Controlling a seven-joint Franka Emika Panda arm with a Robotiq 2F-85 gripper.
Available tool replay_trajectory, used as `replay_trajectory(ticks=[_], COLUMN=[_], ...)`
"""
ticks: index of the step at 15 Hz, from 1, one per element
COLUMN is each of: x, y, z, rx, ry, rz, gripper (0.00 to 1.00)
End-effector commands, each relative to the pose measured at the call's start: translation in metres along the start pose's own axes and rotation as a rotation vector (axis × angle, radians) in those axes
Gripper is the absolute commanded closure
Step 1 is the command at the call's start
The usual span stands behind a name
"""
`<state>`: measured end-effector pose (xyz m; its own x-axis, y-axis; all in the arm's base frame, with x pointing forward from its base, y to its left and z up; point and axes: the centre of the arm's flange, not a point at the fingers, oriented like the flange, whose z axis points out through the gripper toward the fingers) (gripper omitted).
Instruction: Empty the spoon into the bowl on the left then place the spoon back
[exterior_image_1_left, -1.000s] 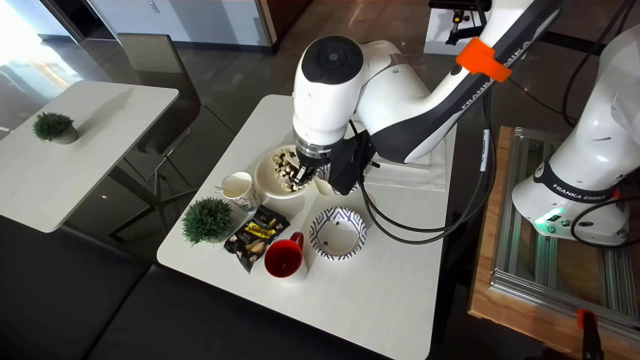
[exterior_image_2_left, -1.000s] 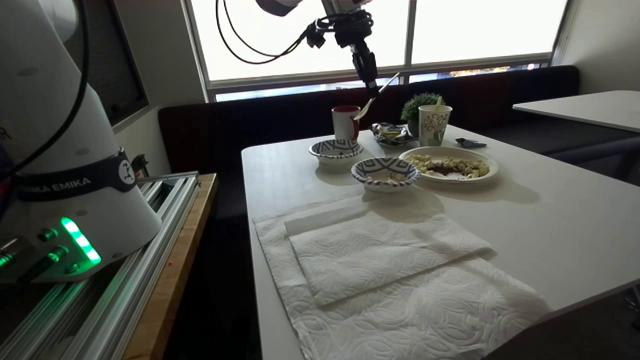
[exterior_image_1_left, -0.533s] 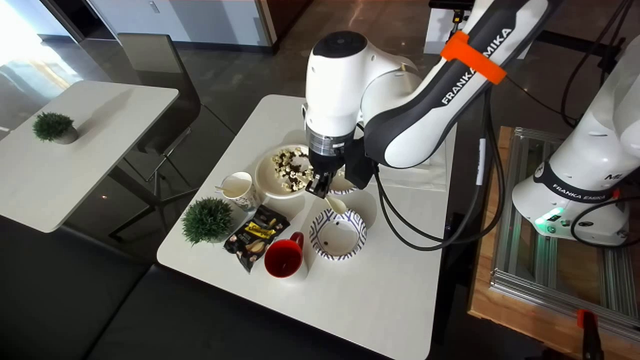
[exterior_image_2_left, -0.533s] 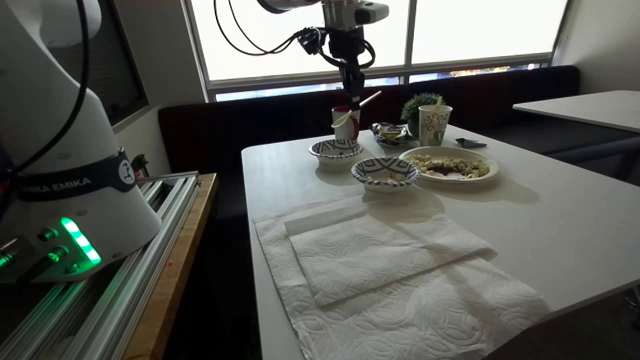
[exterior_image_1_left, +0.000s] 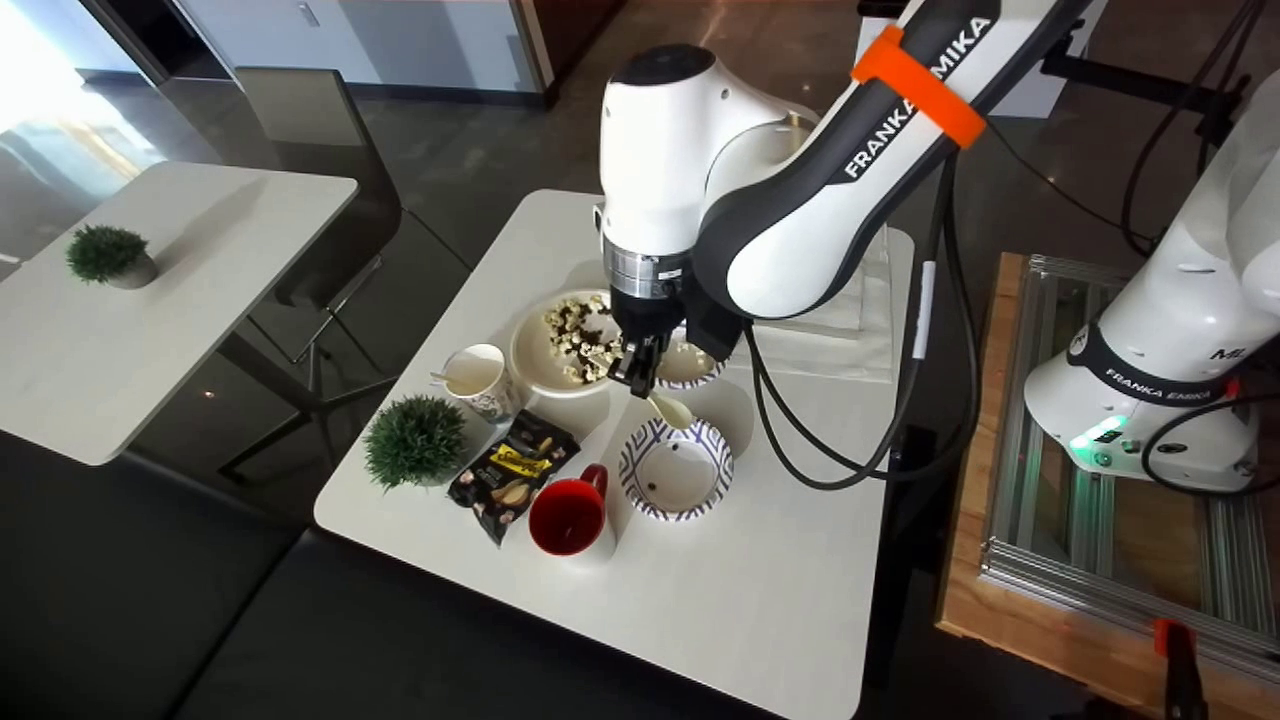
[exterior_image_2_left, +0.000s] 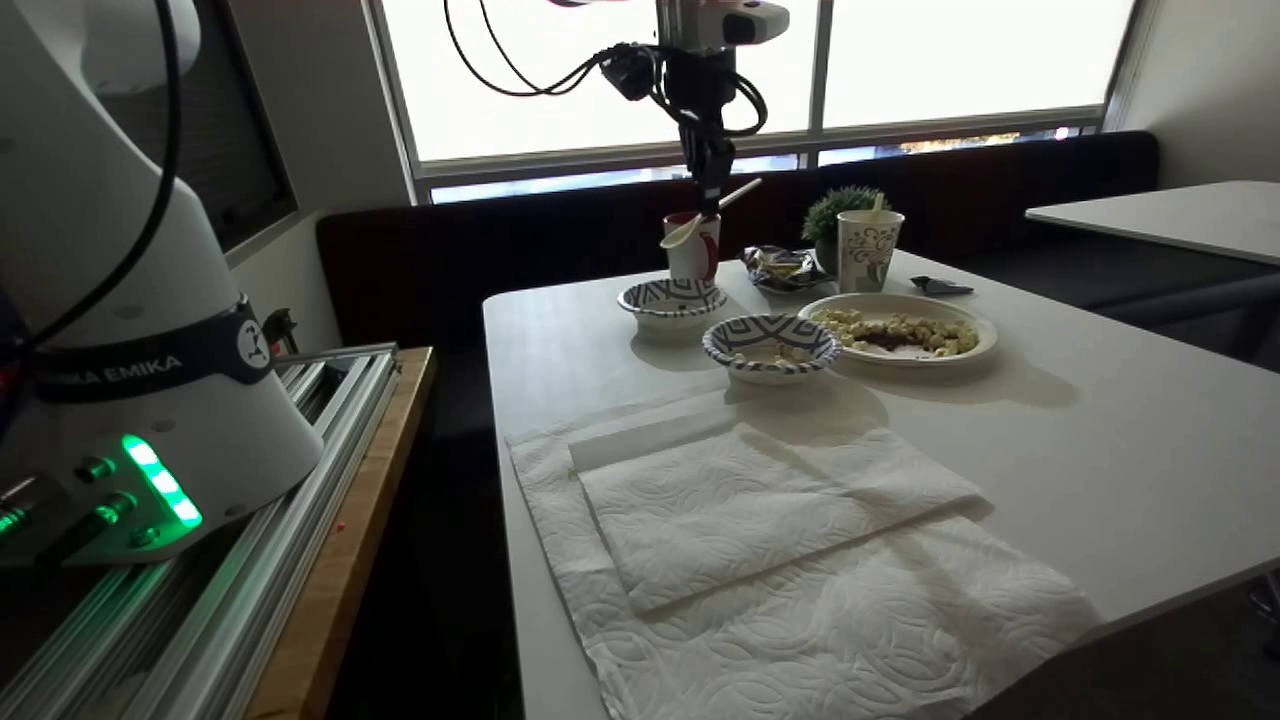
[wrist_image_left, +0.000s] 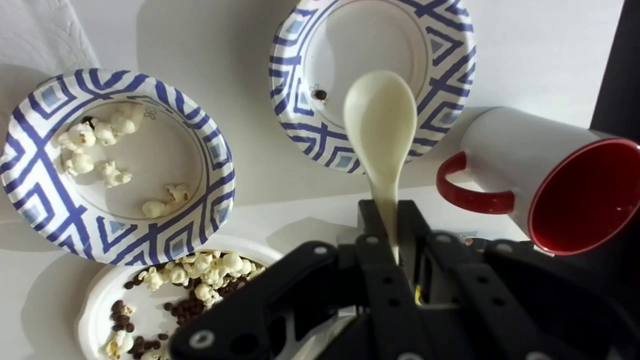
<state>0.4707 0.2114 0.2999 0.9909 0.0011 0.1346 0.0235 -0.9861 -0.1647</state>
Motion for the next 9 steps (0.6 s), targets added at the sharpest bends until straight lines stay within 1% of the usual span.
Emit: replay_trajectory(ticks=[1, 2, 5, 9], x=[0.000, 0.001, 0.007, 0.021], y=[0.000, 0.006, 0.040, 0.094], z=[0.000, -0.009, -0.034, -0.055], rx=[0.000, -0.022, -0.056, -0.071], ry=[0.000, 0.002, -0.013, -0.033], rz=[-0.001, 0.009, 0.038, 0.099], gripper=[0.97, 0.97, 0.97, 0.97])
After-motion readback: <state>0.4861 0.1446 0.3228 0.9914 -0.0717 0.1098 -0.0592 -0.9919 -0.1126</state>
